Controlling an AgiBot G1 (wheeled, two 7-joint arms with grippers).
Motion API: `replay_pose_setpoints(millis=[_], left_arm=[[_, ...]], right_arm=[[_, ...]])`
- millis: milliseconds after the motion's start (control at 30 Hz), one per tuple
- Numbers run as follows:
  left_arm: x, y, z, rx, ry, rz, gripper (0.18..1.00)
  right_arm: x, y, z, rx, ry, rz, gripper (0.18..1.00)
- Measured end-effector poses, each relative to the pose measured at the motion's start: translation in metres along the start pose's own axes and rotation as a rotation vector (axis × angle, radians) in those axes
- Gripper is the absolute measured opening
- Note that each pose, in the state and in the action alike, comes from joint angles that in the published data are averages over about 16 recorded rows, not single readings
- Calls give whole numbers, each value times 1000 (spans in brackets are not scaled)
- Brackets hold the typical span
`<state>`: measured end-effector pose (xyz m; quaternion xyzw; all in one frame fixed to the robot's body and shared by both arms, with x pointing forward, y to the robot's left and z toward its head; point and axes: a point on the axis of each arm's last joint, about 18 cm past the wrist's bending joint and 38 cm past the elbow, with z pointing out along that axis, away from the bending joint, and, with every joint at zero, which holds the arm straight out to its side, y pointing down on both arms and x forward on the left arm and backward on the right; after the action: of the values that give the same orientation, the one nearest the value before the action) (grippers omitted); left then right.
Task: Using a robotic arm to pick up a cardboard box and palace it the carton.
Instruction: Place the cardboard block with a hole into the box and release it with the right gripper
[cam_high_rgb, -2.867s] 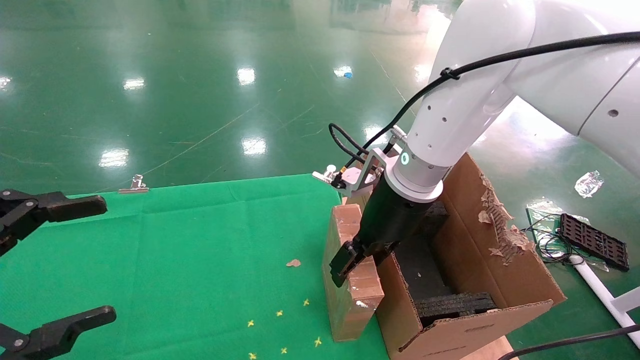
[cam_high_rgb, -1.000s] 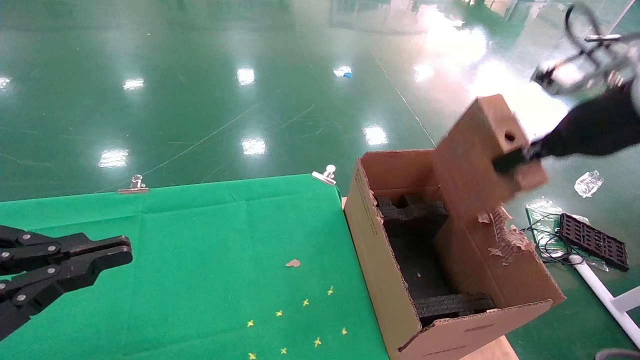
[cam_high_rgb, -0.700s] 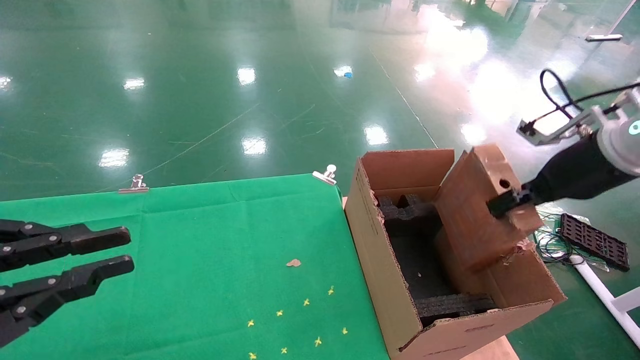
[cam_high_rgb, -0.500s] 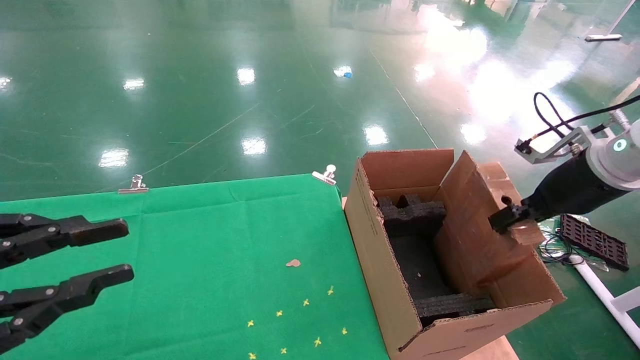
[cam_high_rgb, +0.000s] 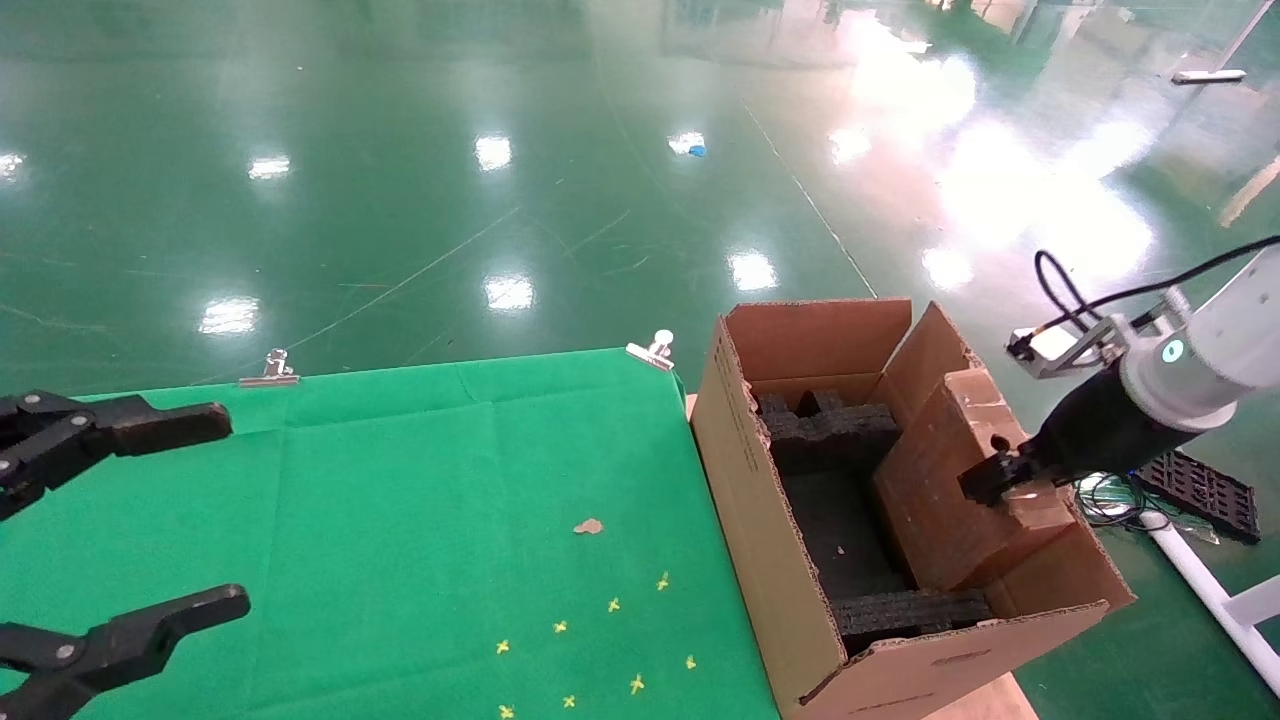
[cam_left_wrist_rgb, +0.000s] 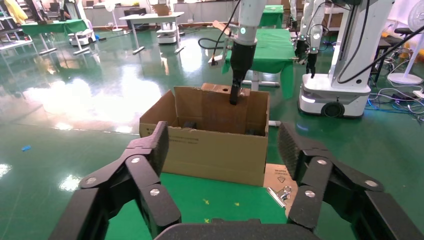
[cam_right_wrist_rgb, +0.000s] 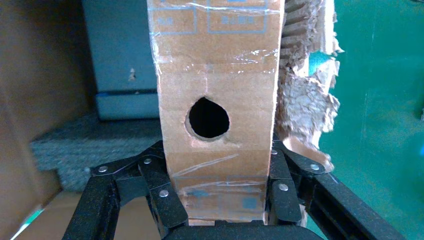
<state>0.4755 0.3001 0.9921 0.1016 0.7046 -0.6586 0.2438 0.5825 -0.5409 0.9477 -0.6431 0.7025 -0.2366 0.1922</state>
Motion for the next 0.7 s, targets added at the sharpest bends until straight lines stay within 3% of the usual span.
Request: replay_pose_setpoints(millis=[400,700], left_arm=[[0,0,0,0,0,0,911],[0,0,0,0,0,0,981]], right_arm=[[-5,11,62,6,-1,5,313],[-7,16,85,27,-22,3,308]])
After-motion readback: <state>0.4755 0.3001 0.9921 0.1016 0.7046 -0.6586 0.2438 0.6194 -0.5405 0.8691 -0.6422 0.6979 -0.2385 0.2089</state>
